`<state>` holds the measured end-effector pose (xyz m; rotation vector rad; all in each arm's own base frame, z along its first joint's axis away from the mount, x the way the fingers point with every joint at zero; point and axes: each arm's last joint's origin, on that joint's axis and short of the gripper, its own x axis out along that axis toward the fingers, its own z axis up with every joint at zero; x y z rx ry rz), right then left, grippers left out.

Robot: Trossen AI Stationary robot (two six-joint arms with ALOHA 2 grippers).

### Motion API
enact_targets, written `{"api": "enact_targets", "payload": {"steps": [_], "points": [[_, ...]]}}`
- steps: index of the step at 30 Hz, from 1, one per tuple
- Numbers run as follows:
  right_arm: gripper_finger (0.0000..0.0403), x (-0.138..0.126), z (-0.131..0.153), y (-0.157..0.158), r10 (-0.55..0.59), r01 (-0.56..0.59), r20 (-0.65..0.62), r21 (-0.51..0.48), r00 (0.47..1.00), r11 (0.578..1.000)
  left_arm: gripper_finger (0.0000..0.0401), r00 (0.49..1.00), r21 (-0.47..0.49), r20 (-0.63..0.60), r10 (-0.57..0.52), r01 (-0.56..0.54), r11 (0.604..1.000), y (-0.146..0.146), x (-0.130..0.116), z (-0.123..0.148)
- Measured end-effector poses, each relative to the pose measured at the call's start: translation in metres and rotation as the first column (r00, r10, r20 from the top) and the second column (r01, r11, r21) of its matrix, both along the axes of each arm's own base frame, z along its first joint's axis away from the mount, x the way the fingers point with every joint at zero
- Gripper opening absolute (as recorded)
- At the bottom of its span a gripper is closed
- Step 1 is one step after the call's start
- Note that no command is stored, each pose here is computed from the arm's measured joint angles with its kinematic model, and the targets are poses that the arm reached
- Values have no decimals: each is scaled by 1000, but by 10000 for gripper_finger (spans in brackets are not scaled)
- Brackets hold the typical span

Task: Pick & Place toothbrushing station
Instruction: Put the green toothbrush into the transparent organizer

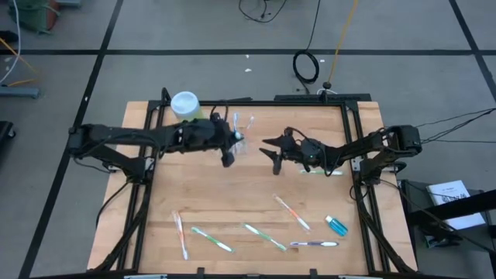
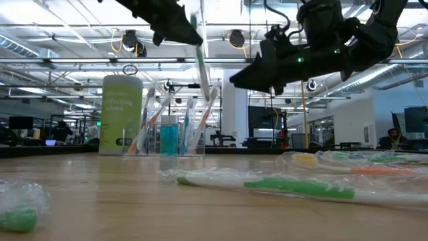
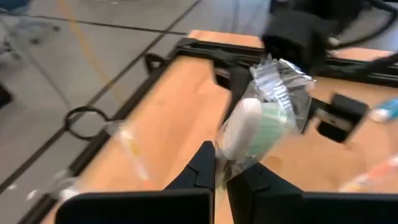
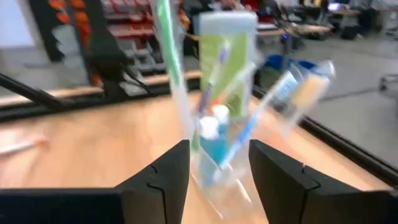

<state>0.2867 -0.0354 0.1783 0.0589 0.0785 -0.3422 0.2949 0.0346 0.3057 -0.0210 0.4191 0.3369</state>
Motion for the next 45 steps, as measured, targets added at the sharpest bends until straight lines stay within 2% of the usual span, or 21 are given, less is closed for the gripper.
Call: {"api": "enact_targets", "payload": {"steps": [6,13,17,24,29,33,40,45], "points": [[155,0,-2,0,-19,19,-18,0,1000,1000,11,995,-42,3,104,-104,994,23,0,-3],[153,0,-2,0,-17,17,-22,0,1000,1000,7,969,-85,-153,195,-210,974,48,-8,-23],[150,0,-2,0,-17,17,-25,1,1000,1000,18,970,-146,-154,186,-209,967,55,-3,-29],[148,-1,-3,0,-17,17,-34,2,999,1000,23,962,-178,-214,168,-207,962,60,16,-59],[145,-1,-4,0,-17,17,-42,2,999,1000,25,954,-166,-255,156,-203,965,61,21,-71],[145,-1,-4,0,-16,16,-43,0,999,1000,25,954,-124,-270,129,-167,978,61,22,-71],[142,-1,-4,0,-16,16,-44,0,999,1000,27,948,-120,-293,124,-165,979,61,22,-74],[141,-1,-4,0,-16,16,-43,0,999,1000,57,931,-124,-345,119,-171,977,61,18,-78]]}}
